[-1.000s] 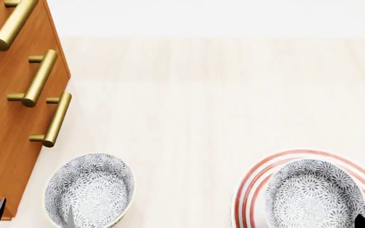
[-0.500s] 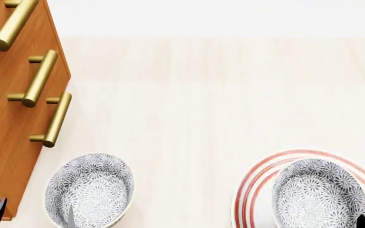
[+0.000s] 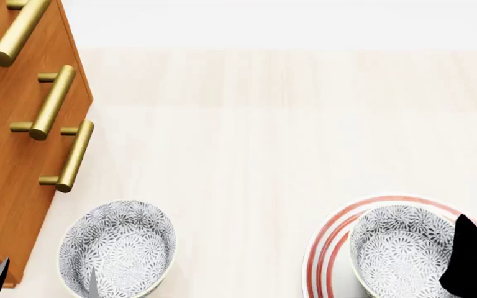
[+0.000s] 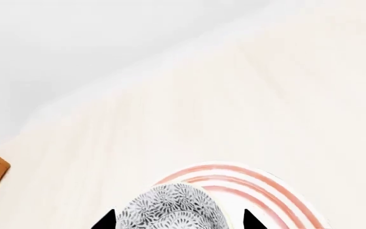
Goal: Pick up the bowl and put it in the front on the plate.
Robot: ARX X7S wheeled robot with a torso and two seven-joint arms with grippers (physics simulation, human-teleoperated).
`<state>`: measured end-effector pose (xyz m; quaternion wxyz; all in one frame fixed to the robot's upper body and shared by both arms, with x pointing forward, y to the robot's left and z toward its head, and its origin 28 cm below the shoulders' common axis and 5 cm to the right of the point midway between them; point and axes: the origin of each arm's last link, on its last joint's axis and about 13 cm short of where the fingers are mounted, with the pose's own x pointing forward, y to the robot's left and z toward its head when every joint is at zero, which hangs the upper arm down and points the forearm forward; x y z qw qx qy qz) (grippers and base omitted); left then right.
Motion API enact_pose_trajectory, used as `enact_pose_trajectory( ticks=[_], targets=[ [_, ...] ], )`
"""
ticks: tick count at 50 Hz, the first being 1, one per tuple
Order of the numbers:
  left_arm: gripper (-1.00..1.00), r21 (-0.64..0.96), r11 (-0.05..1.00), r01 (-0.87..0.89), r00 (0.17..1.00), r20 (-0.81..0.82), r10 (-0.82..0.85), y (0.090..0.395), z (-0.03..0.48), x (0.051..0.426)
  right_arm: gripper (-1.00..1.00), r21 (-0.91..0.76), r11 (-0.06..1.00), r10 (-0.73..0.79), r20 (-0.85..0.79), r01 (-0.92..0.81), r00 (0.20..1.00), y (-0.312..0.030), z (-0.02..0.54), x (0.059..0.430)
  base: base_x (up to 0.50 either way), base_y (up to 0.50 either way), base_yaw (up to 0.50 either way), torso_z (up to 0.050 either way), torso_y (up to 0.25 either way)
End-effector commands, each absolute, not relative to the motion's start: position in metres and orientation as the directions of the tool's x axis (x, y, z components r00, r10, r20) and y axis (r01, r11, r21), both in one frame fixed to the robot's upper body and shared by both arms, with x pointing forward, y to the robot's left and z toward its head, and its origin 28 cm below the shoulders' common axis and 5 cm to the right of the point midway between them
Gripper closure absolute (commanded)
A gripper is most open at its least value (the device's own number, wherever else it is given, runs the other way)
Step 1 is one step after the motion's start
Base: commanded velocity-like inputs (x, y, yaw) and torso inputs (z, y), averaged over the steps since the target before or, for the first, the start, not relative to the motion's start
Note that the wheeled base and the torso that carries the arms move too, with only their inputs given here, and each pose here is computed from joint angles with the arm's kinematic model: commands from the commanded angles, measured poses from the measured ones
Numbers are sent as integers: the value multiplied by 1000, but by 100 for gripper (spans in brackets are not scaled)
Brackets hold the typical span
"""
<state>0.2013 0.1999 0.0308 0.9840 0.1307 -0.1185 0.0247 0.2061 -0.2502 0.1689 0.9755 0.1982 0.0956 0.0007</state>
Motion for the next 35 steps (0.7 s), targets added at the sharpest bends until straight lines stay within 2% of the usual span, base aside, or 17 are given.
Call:
enact_pose_trajectory(
  ticks=[1,4,11,22,27,31,35],
  targets=[
    [-100,243,968,-55,980,201,5,200,25,200,-100,389,920,-19,-70,45,997,-253,200,199,0,0,0,0,0],
    [-100,239,969,-59,979,204,10,200,26,200,-100,386,916,-99,-54,112,994,-255,205,196,0,0,0,0,-3],
    [-100,200,977,-74,980,195,34,203,31,201,-100,319,927,-181,-80,197,980,-246,200,178,0,0,0,0,-1],
    [-100,153,982,-114,973,218,79,211,47,204,-100,213,973,-102,36,92,994,-210,205,165,0,0,0,0,0],
    [-100,144,979,-144,964,246,106,214,56,203,-100,191,968,-190,135,162,972,-203,199,161,0,0,0,0,0],
    [-100,112,972,-206,933,322,160,219,77,200,-100,143,954,-296,303,264,906,-195,189,156,0,0,0,0,0],
    [-100,102,969,-224,922,346,176,221,82,198,-100,112,922,-377,471,370,798,-195,190,151,0,0,0,0,0]
  ],
)
